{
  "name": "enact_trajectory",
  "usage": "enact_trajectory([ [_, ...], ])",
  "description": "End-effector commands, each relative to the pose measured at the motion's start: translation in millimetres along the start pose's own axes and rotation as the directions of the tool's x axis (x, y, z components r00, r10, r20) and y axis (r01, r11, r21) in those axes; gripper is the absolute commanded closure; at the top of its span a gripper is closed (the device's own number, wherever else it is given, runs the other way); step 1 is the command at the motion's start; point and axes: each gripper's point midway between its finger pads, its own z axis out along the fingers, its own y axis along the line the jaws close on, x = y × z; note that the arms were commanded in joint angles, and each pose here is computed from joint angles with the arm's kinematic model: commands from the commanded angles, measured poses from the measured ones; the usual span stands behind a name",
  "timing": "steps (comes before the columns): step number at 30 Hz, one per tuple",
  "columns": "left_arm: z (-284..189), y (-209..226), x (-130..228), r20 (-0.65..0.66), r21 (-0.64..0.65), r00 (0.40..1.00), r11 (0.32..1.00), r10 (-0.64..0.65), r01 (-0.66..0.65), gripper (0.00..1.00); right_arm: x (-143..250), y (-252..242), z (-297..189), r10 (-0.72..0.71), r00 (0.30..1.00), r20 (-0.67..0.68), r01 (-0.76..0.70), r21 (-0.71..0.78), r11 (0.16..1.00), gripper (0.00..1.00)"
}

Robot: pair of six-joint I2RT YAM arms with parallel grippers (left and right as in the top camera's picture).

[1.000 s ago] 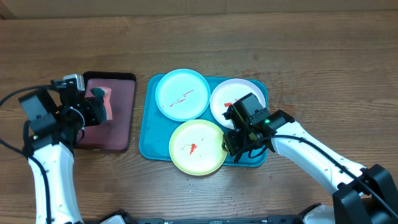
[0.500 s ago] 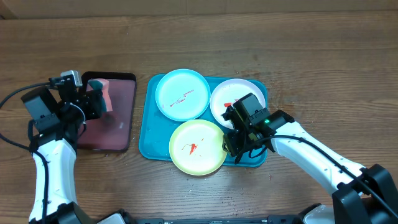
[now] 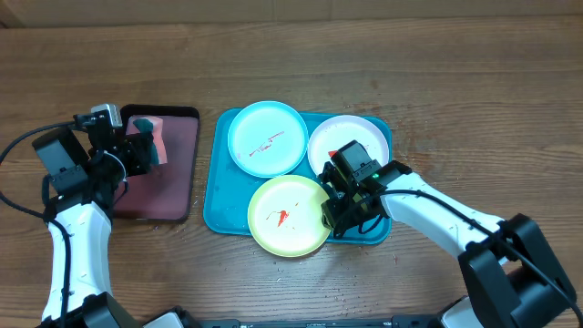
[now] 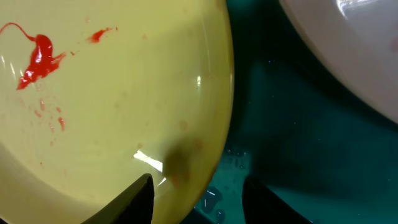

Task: Clean dirty plates on tray and stack at the side
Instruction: 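Lift the sponge with the left gripper and carry it over the yellow plate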

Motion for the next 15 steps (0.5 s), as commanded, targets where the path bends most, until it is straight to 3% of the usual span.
enact_trajectory([
  [1,0,-3,4,-0.011,0.026,1.000,0.999,-0.018,0.019,0.96,-10,4,0,-0.018,1.000,0.015,0.019,-0.008,1.000,0.52],
  [4,0,-3,5,-0.017,0.025,1.000,0.999,-0.022,0.023,0.96,-14,5,0,-0.024,0.999,0.031,0.024,-0.010,1.000,0.57],
  [7,0,-2,6,-0.017,0.025,1.000,0.999,-0.023,0.023,0.96,-17,3,0,-0.027,0.999,0.045,0.027,0.001,1.000,0.69],
  [15,0,-2,7,-0.023,0.025,0.999,0.999,-0.027,0.027,0.96,-24,-3,-1,-0.033,0.997,0.072,0.030,0.042,0.999,0.75],
])
